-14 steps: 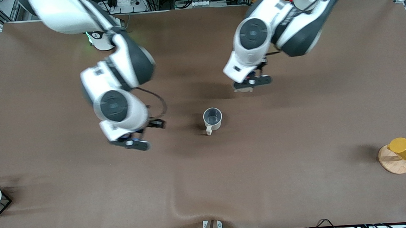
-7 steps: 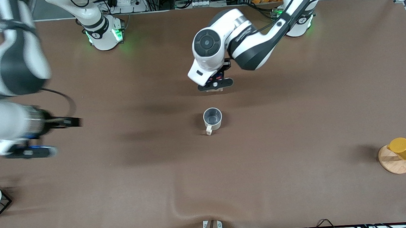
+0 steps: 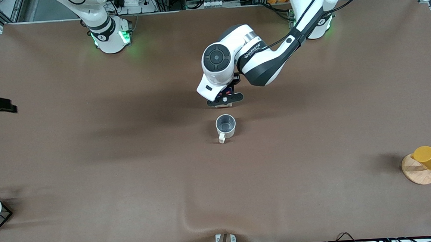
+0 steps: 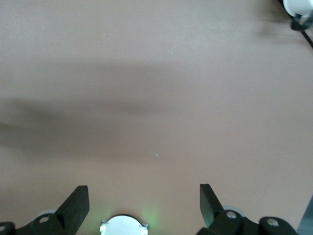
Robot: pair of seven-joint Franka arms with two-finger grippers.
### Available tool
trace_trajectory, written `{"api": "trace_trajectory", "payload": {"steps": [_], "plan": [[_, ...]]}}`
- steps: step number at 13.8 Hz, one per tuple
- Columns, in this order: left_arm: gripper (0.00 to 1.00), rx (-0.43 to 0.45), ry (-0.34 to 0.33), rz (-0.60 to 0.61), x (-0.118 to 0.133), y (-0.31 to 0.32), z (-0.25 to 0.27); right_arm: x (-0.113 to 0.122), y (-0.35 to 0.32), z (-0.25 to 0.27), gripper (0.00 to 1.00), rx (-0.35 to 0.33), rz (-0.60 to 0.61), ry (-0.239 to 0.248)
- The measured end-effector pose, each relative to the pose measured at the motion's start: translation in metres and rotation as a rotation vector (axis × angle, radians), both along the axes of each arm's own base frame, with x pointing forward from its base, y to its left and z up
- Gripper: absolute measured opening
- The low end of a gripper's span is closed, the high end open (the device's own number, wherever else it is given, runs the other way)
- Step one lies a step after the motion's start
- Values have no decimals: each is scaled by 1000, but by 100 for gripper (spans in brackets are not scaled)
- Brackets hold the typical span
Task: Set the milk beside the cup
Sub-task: 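Set the mug down, release it, and withdraw the right gripper, then carry the milk carton with the left gripper beside the mug and lower it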
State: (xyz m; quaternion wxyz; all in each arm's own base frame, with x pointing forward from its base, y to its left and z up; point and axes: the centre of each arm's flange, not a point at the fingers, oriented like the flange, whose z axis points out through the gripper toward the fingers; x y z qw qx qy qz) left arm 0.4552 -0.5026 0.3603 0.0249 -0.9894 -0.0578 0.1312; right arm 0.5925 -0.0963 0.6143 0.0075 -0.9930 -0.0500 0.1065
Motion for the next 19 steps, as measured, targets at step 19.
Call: {"api": "trace_trajectory", "payload": {"steps": [19], "plan": [[42, -15, -59, -6, 19, 2, -22, 13, 41, 7, 100, 14, 84, -143]]}}
